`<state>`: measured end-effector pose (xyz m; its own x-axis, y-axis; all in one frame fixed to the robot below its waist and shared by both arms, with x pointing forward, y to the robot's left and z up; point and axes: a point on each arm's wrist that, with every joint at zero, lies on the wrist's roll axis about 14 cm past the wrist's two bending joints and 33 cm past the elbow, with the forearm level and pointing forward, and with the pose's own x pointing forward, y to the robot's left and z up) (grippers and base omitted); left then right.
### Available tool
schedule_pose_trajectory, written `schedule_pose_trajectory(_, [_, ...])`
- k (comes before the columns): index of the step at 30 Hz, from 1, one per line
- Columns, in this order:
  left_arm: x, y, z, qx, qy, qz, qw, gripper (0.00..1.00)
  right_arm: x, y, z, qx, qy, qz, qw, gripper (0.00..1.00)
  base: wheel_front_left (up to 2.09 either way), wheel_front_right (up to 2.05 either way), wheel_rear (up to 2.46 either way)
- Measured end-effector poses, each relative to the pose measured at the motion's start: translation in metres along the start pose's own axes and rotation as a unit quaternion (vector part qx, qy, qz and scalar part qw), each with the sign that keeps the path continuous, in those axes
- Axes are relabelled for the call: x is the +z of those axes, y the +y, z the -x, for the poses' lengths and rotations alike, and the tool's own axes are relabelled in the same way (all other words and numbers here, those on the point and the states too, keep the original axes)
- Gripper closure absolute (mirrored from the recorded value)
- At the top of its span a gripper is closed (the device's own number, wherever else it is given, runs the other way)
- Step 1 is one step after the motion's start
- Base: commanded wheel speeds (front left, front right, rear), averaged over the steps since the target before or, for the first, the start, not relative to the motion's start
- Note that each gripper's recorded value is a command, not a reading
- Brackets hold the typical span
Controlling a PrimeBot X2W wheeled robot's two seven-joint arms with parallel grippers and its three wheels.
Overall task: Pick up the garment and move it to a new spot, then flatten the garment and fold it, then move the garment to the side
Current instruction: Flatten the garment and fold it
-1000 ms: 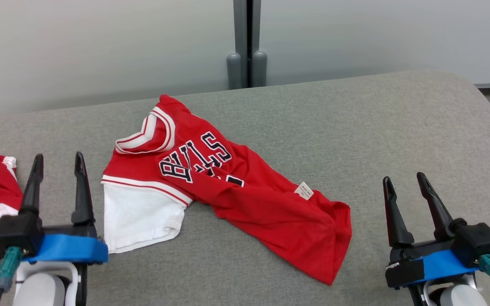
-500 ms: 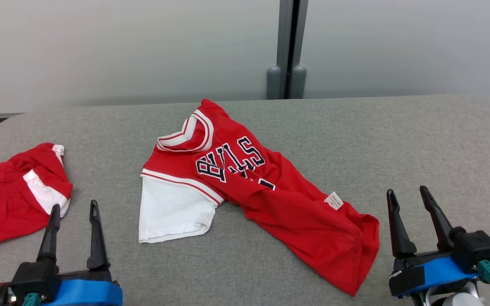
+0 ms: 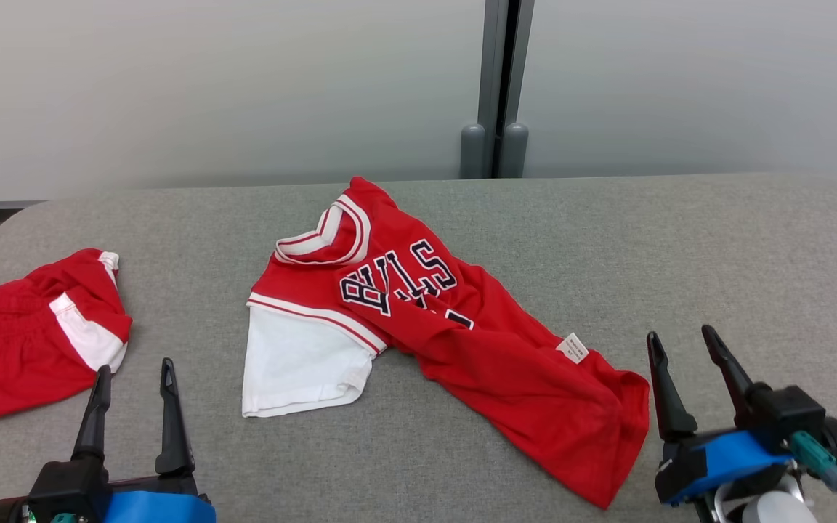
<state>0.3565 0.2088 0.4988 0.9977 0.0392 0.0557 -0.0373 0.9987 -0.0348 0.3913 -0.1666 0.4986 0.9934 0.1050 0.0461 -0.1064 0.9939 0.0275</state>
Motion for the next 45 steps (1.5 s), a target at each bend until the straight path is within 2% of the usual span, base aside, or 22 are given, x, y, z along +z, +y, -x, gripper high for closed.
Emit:
schedule_pose_trajectory(4, [-0.002,-0.003,-0.001,-0.003,0.003,0.001,1.0,0.0,-0.003,-0.001,-0.013,0.002,0.013,0.012,1.0,0.0,0.0,0.0,0.0])
schedule_pose_trajectory(11, [-0.006,-0.005,-0.003,-0.002,0.007,0.005,1.0,0.0,-0.043,-0.002,-0.022,0.006,0.087,0.023,0.996,0.0,0.0,0.0,0.0])
schedule_pose_trajectory(16, [-0.007,-0.002,-0.007,0.002,0.008,0.007,1.0,0.0,-0.073,-0.001,-0.02,0.013,0.137,0.026,0.99,0.0,0.0,0.0,0.0])
schedule_pose_trajectory(17, [-0.01,0.0,-0.006,0.004,0.014,0.008,1.0,0.0,-0.089,0.001,-0.016,0.016,0.164,0.023,0.986,0.0,0.0,0.0,0.0])
schedule_pose_trajectory(20, [-0.012,0.003,-0.008,0.009,0.017,0.006,1.0,0.0,-0.108,0.005,-0.013,0.023,0.195,0.023,0.98,0.0,0.0,0.0,0.0])
schedule_pose_trajectory(28, [-0.014,0.004,-0.012,0.012,0.018,0.007,1.0,0.0,-0.135,0.007,-0.014,0.032,0.247,0.024,0.968,0.0,0.0,0.0,0.0])
schedule_pose_trajectory(29, [-0.014,0.004,-0.012,0.012,0.018,0.008,1.0,0.0,-0.136,0.008,-0.015,0.033,0.25,0.022,0.967,0.15,0.0,0.0,0.0])
schedule_pose_trajectory(30, [-0.014,0.004,-0.011,0.012,0.019,0.008,1.0,0.0,-0.137,0.01,-0.016,0.035,0.252,0.02,0.967,0.85,0.0,0.0,0.0])
schedule_pose_trajectory(31, [-0.014,0.004,-0.011,0.013,0.019,0.009,1.0,0.0,-0.137,0.012,-0.018,0.036,0.252,0.017,0.967,1.0,0.0,0.0,0.0])
schedule_pose_trajectory(35, [-0.014,0.005,-0.011,0.014,0.018,0.009,1.0,0.0,-0.131,0.014,-0.023,0.038,0.244,0.015,0.969,1.0,0.0,0.0,0.0])
schedule_pose_trajectory(37, [-0.012,0.004,-0.009,0.013,0.016,0.01,1.0,0.0,-0.114,0.005,-0.035,0.031,0.216,0.016,0.976,1.0,0.0,0.0,0.0])
schedule_pose_trajectory(42, [-0.005,0.003,-0.006,0.012,0.005,0.013,1.0,0.0,-0.035,0.0,-0.077,0.033,0.092,0.026,0.995,1.0,0.0,0.0,0.0])
schedule_pose_trajectory(43, [-0.005,0.003,-0.006,0.012,0.005,0.013,1.0,0.0,-0.035,0.0,-0.077,0.033,0.092,0.026,0.995,1.0,0.0,0.0,0.0])
schedule_pose_trajectory(45, [-0.004,0.003,-0.002,0.012,0.004,0.015,1.0,0.0,-0.004,0.004,-0.085,0.04,0.045,0.028,0.998,1.0,0.0,0.0,0.0])
